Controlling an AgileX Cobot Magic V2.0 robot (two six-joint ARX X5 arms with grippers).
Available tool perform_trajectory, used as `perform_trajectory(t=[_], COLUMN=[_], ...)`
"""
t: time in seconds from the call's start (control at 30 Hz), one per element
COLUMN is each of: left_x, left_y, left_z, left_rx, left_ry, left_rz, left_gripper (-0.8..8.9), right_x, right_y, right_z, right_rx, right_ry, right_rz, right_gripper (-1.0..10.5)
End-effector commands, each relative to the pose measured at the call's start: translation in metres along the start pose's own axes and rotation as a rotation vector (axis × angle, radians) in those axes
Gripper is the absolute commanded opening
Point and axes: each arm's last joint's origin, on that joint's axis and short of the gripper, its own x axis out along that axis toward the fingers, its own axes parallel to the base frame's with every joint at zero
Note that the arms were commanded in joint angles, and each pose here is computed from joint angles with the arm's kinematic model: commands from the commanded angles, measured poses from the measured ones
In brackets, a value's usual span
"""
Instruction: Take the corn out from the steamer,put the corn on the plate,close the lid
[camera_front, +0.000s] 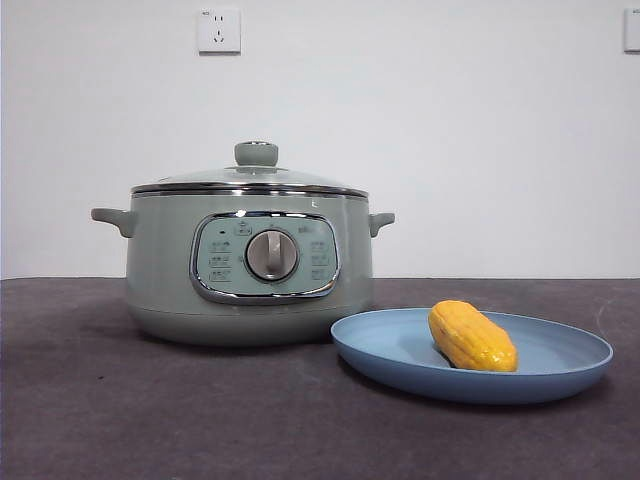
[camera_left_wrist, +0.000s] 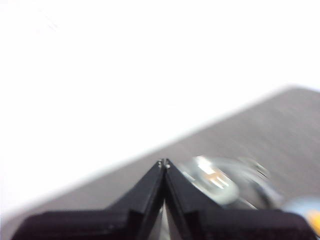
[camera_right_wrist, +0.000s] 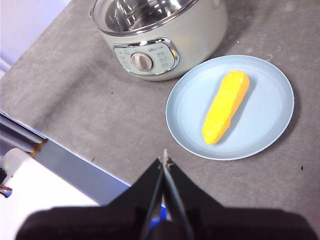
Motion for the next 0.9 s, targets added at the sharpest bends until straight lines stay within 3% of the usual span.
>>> perform_trajectory(t=[0.03,0.27,0.5,0.9], left_x=[-0.004,-0.003,-0.002,-0.002], left_y=[-0.001,-0.016,-0.032,-0.046], left_z=[-0.023,-0.117,-0.199,-0.261], left_rx=[0.058,0.026,-0.066,-0.113], left_ry=[-0.05,-0.091,0.02,0.093], left_rz=[0.07,0.183,0.236,0.25], left_gripper=[-0.03,-0.03,-0.04,-0.03], right_x=[0.001,0.001,0.001,0.001], right_y=[0.0,0.0,0.0,0.0], right_z=[0.0,0.0,0.0,0.0], right_rx=[-0.006,-0.006,-0.006,-0.006], right_ry=[-0.002,-0.002,-0.002,-0.002], right_rz=[0.001,0.001,0.001,0.001], right_gripper=[0.0,0.0,0.0,0.0])
